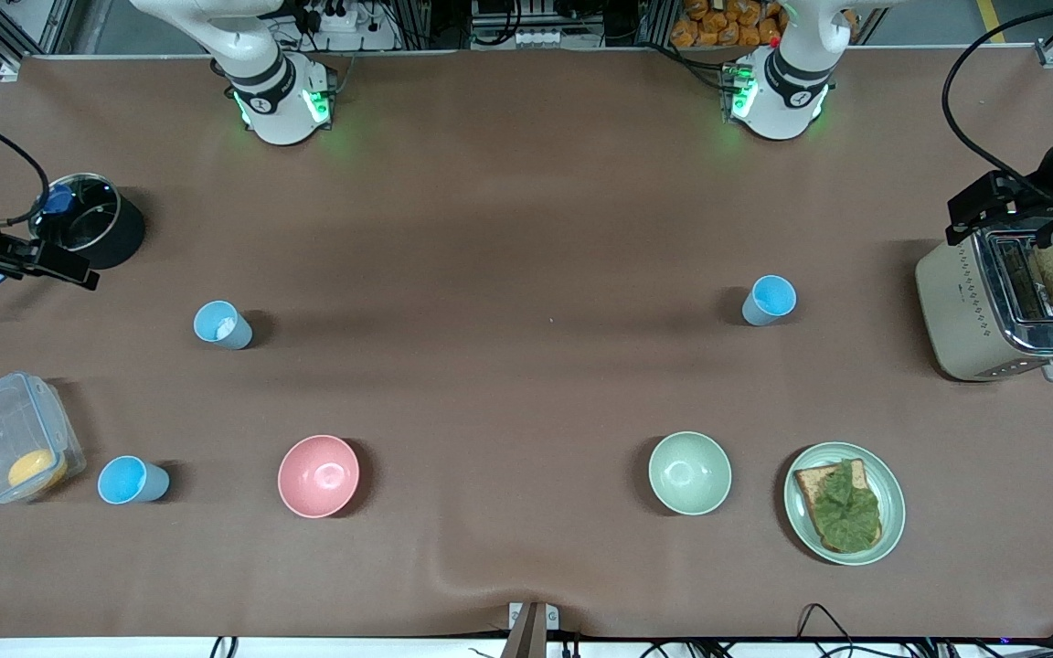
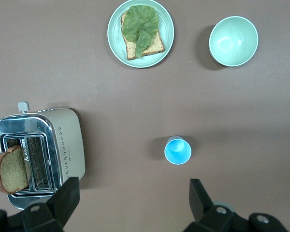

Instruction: Stack blue cups with both arms

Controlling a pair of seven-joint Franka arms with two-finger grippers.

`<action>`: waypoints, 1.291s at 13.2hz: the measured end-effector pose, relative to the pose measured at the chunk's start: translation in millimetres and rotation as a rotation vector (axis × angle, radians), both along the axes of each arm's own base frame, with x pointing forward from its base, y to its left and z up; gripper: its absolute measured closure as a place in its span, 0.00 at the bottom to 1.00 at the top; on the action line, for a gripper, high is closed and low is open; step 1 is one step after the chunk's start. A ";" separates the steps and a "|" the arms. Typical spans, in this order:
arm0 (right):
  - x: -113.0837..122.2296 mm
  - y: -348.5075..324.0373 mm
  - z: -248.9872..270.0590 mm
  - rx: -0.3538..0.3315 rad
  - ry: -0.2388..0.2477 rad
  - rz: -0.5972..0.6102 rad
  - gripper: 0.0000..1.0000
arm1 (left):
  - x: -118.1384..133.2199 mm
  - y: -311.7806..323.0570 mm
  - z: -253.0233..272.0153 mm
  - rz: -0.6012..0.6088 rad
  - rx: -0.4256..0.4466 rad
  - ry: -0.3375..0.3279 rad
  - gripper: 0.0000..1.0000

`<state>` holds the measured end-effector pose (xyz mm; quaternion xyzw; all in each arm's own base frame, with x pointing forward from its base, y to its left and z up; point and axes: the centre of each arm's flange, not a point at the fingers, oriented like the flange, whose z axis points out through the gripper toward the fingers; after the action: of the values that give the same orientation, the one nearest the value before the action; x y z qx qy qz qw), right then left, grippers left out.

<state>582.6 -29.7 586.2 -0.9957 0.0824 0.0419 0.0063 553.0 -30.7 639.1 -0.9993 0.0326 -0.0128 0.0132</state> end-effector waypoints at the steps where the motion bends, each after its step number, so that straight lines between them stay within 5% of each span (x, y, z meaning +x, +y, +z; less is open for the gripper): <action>1: -0.1 -0.2 0.0 0.000 0.000 0.000 0.00 | 0.0 0.1 0.0 0.000 0.000 0.000 0.00; 17: -1.0 -1.1 -1.3 0.000 0.010 -0.002 0.00 | -3.0 2.1 2.2 0.004 0.001 0.006 0.00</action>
<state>581.7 -30.8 584.9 -0.9954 0.0833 0.0468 0.0061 550.0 -28.7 641.2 -0.9994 0.0306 -0.0096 0.0135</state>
